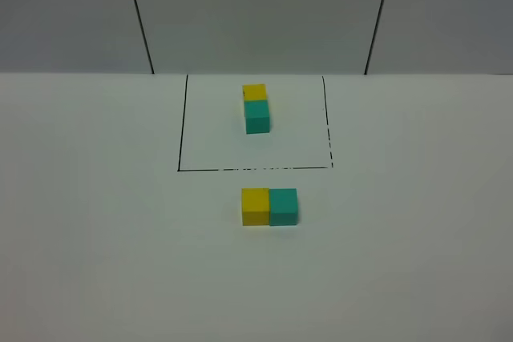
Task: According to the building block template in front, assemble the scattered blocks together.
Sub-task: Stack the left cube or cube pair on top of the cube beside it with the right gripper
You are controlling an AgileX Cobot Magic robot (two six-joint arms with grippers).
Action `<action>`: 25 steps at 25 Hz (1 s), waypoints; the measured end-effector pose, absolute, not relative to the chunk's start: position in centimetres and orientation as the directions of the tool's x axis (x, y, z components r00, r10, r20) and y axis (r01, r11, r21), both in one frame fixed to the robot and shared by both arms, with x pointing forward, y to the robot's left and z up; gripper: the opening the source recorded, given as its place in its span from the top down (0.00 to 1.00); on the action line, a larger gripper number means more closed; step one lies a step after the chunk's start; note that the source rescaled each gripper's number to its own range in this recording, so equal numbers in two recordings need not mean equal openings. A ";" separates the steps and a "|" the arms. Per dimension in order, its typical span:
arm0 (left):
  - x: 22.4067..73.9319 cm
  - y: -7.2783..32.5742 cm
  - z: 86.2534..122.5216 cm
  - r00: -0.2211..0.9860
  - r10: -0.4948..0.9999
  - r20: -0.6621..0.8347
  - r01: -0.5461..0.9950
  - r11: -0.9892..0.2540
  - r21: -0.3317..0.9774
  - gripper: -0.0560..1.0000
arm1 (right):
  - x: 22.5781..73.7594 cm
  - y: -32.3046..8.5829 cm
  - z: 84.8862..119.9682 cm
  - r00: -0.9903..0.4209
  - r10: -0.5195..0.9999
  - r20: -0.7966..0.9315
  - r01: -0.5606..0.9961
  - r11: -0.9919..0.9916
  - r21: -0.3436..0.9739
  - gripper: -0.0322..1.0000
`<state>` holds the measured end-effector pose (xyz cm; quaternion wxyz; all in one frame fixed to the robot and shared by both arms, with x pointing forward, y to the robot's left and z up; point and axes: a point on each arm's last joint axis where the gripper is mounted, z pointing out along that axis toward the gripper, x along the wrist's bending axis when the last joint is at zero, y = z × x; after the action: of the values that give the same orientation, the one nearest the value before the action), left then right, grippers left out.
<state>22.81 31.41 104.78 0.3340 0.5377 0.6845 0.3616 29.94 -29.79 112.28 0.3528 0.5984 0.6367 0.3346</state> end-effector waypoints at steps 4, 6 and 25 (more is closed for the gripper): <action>22.8 31.4 104.8 -0.197 0.978 -0.068 0.495 0.160 0.854 0.37 | 27.5 -29.9 108.9 -0.028 0.999 -0.039 0.539 0.048 0.841 0.00; 22.8 31.4 104.8 -0.197 0.978 -0.068 0.495 0.160 0.854 0.37 | 26.4 -30.0 107.8 -0.017 0.999 -0.034 0.535 0.037 0.844 0.00; 22.8 31.4 104.8 -0.197 0.978 -0.068 0.495 0.160 0.854 0.37 | 24.2 -30.2 105.5 0.013 1.000 0.001 0.486 -0.007 0.874 0.11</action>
<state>22.81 31.41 104.78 0.3342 0.5382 0.6842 0.3614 24.19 -30.18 105.55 0.3605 0.6137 0.6054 0.3562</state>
